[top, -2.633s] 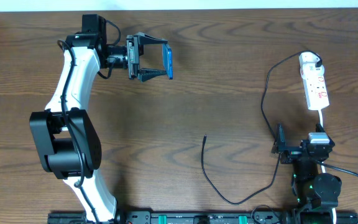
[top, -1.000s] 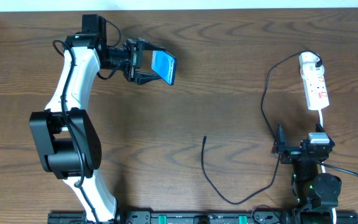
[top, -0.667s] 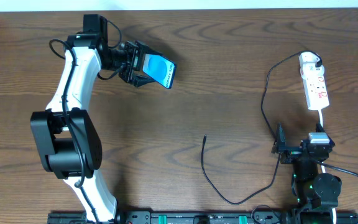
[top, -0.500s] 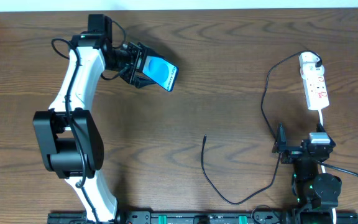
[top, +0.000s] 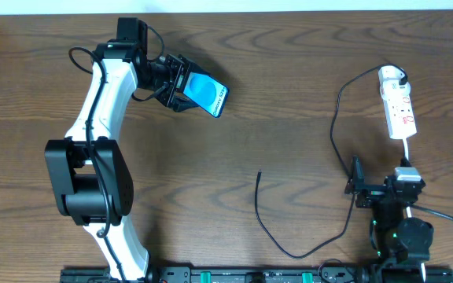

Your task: Plug charger to phone and switch on socket

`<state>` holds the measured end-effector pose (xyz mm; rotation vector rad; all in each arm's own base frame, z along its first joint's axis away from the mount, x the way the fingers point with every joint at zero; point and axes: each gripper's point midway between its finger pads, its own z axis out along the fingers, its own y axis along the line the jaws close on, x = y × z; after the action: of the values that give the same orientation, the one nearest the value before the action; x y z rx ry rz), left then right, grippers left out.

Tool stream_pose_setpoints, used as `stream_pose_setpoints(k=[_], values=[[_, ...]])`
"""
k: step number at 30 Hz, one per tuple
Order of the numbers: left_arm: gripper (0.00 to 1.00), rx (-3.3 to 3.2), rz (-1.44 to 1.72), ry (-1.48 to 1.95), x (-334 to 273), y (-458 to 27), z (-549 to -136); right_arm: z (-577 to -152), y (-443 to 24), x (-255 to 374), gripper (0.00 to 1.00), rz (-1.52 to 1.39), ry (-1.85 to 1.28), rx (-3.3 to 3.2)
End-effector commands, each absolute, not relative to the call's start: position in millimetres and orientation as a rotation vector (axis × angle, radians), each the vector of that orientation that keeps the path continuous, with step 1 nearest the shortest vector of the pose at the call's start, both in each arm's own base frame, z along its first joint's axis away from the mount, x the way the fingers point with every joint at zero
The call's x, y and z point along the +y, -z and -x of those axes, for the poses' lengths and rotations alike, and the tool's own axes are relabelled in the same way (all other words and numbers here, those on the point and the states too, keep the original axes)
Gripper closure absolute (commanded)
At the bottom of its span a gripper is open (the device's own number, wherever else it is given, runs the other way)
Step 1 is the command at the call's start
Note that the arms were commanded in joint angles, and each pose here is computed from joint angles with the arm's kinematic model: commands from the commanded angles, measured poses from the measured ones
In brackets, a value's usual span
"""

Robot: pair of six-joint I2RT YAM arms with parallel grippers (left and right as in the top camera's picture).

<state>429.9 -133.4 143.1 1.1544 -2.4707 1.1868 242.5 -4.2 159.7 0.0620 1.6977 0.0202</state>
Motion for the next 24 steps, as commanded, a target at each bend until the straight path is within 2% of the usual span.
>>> stream_pose_setpoints(k=[1,6,10,15,20,24], values=[[0.93,-2.501,-1.125,-1.244,-133,-161,-432,-239,-200,-8,0.01,-0.092,-0.025,1.67],[0.93,-2.502,-1.125,-1.244,-134,-161,-432,-251,-227,0,0.01,-0.058,-0.083,1.774],[0.93,-2.501,-1.126,-1.243,-133,-161,-432,-275,-238,18,0.01,-0.039,-0.253,1.901],[0.93,-2.501,-1.125,-1.244,-133,-161,-432,-309,-245,64,0.01,0.036,-0.637,2.037],[0.93,-2.501,-1.125,-1.244,-133,-161,-432,-324,-269,117,0.01,0.06,-1.237,2.018],[0.93,-2.501,-1.125,-1.244,-134,-161,-432,-345,-262,127,0.01,-0.029,-1.439,2.022]])
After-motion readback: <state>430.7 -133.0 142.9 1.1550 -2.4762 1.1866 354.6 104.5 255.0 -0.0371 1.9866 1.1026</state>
